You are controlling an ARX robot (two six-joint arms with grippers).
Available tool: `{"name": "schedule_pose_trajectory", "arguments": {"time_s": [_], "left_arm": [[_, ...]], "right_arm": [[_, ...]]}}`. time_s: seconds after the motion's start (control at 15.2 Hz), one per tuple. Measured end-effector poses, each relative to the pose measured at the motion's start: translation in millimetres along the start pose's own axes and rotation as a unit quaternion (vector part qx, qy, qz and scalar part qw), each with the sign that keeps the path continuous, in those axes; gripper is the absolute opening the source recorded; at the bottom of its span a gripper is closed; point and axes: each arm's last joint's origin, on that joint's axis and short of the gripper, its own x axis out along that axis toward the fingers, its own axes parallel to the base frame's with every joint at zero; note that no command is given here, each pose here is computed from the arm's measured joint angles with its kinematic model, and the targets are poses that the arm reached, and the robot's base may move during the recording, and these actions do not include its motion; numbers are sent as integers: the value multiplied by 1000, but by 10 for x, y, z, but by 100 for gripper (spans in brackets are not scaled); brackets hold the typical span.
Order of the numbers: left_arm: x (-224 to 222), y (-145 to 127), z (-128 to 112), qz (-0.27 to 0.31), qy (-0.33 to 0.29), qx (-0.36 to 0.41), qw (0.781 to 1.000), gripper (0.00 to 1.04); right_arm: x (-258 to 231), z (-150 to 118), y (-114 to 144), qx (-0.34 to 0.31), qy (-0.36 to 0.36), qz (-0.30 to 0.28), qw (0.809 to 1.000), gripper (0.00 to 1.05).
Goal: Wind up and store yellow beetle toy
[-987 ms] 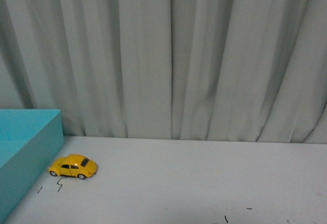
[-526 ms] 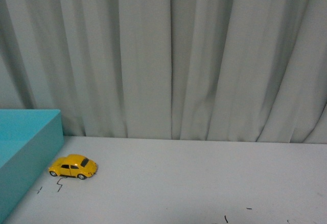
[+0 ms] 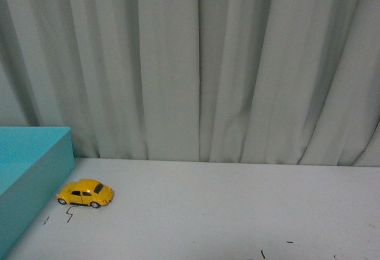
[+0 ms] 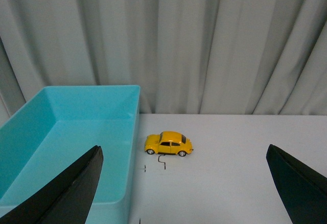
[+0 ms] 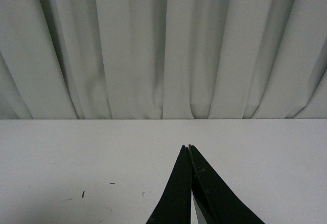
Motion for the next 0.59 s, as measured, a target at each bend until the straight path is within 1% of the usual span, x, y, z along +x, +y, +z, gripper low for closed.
{"name": "schedule_pose_trajectory", "arguments": {"time_s": [0.07, 0.13, 0.39, 0.46, 0.53, 0.59], "left_arm": [[0, 0, 0, 0, 0, 0, 1000, 98], [0, 0, 0, 0, 0, 0, 1000, 98], [0, 0, 0, 0, 0, 0, 1000, 98], [0, 0, 0, 0, 0, 0, 1000, 98], [0, 0, 0, 0, 0, 0, 1000, 98], [0, 0, 0, 0, 0, 0, 1000, 98]], "right_arm": [[-61, -60, 2, 1, 26, 2, 1000, 2], [-106, -21, 0, 0, 0, 0, 1000, 2], [-106, -26, 0, 0, 2, 0, 1000, 2], [-106, -27, 0, 0, 3, 0, 1000, 6], [-106, -27, 0, 0, 3, 0, 1000, 17], [-106, -27, 0, 0, 3, 0, 1000, 31]]}}
